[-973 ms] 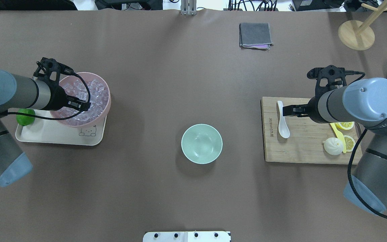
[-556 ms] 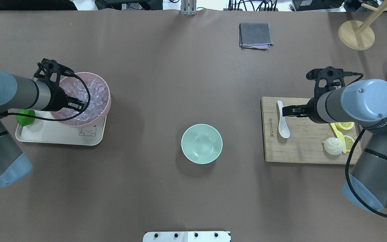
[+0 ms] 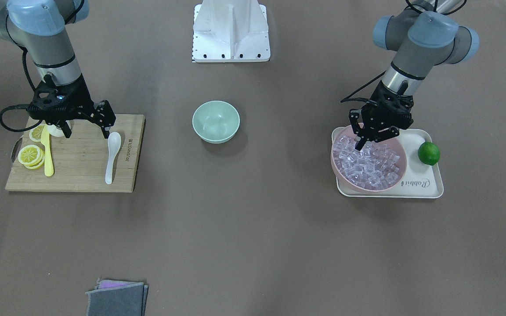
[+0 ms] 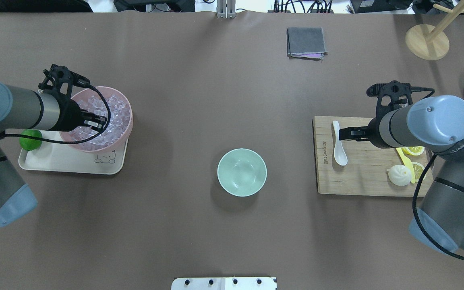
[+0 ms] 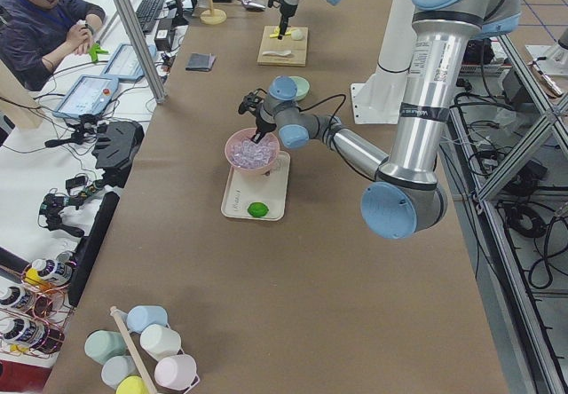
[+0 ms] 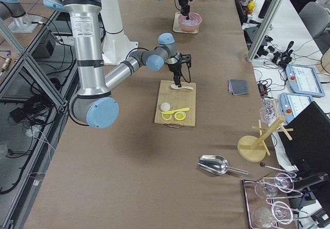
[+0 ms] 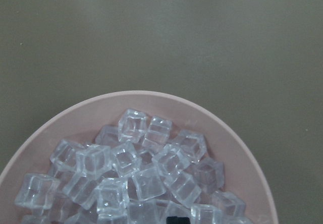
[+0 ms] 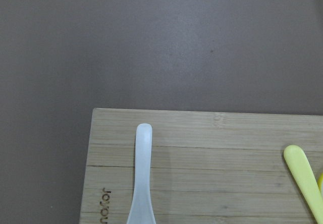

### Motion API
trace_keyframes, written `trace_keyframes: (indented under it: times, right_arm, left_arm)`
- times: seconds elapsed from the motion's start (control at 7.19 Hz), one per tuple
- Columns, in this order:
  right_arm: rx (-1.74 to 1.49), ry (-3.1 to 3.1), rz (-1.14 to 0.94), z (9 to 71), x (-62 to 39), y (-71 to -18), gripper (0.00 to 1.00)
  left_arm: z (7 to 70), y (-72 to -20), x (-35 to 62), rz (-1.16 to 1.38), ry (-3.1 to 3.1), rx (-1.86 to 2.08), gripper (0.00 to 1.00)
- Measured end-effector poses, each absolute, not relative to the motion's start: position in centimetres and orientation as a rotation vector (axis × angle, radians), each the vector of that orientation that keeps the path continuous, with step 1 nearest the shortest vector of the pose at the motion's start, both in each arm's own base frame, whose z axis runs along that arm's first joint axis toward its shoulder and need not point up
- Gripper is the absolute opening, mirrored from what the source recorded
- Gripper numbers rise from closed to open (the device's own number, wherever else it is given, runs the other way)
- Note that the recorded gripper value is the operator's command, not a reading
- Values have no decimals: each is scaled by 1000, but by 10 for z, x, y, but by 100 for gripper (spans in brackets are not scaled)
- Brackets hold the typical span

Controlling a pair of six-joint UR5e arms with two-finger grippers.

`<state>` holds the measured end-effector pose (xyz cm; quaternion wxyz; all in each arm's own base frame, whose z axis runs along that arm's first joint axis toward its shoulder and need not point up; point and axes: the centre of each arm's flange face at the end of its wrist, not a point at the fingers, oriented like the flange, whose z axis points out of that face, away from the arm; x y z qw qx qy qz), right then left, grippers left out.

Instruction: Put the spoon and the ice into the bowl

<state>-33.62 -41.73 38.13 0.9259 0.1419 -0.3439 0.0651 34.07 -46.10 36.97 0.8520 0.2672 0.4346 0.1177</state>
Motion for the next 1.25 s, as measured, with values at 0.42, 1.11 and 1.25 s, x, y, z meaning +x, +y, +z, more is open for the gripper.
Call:
trace_keyframes:
  times: [0.42, 1.11, 1.25]
  right_arm:
    - [286, -698, 134, 386, -339, -419, 100]
    - [313, -738, 121, 396, -346, -424, 100]
    - [312, -735, 121, 398, -346, -424, 100]
  left_arm:
    - [386, -465, 336, 251, 880, 551, 97]
    - [411, -479, 303, 671, 715, 721, 96]
    - [414, -479, 305, 768, 679, 757, 96]
